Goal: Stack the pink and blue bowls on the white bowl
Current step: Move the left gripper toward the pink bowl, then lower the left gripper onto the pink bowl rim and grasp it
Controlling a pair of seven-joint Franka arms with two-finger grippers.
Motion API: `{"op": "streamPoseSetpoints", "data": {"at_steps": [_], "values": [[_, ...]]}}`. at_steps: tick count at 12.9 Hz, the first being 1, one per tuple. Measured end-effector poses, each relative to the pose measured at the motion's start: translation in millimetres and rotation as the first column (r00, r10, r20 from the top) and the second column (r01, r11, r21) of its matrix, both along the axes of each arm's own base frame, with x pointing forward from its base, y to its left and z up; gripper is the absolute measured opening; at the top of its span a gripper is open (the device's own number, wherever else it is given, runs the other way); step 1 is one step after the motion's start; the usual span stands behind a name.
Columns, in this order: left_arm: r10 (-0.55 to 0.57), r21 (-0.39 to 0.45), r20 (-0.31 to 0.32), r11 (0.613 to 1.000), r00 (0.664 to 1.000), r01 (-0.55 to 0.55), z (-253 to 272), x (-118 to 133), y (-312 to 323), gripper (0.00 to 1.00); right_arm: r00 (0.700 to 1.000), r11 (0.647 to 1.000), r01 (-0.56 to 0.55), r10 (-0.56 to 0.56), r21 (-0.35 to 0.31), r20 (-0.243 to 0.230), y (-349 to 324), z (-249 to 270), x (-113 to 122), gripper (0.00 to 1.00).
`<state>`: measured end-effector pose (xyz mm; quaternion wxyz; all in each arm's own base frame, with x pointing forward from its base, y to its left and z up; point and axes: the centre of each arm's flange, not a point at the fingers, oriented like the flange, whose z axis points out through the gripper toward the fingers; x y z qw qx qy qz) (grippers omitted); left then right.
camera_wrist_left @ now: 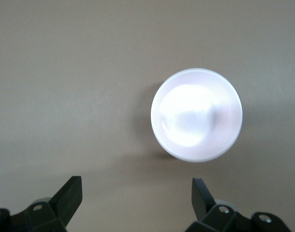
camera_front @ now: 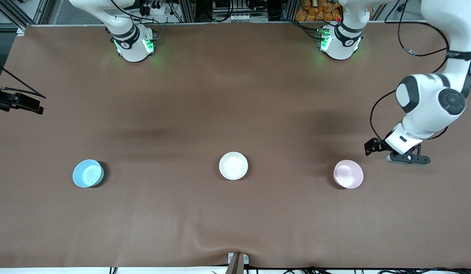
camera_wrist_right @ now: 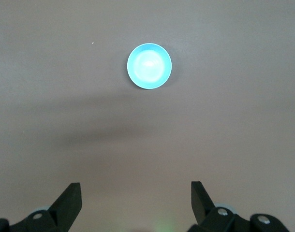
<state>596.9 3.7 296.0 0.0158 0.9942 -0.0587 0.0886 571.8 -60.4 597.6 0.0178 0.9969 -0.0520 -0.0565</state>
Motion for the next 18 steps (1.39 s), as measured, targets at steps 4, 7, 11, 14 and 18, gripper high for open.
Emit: {"op": "streamPoseSetpoints", "data": {"at_steps": [4, 7, 11, 14, 18], "values": [[0.042, -0.048, 0.024, 0.998, 0.999, -0.04, -48.9, 18.8, -2.2, 0.86, 1.0, 1.0, 0.014, -0.014, -0.004, 0.028, -7.0, -2.4, 5.7, 1.0], [0.074, -0.074, 0.008, 0.995, 0.997, -0.074, -72.4, 30.8, 1.6, 0.71, 1.0, 1.0, -0.009, 0.009, -0.003, 0.029, 5.8, -6.3, 9.5, 1.0], [0.11, -0.104, -0.025, 0.988, 0.994, -0.112, -94.0, 30.7, 1.0, 0.24, 0.998, 0.999, -0.044, 0.044, -0.011, 0.035, 26.2, -39.6, 32.6, 1.0], [0.112, -0.116, -0.022, 0.987, 0.993, -0.114, -94.0, 33.4, -4.9, 0.03, 0.998, 0.999, -0.048, 0.049, -0.022, 0.045, 27.6, -73.3, 54.4, 1.0], [0.078, -0.124, -0.022, 0.989, 0.997, -0.08, -74.5, 35.8, -24.5, 0.03, 1.0, 1.0, 0.014, -0.013, -0.021, 0.022, -5.7, -93.2, 58.4, 1.0]]}}
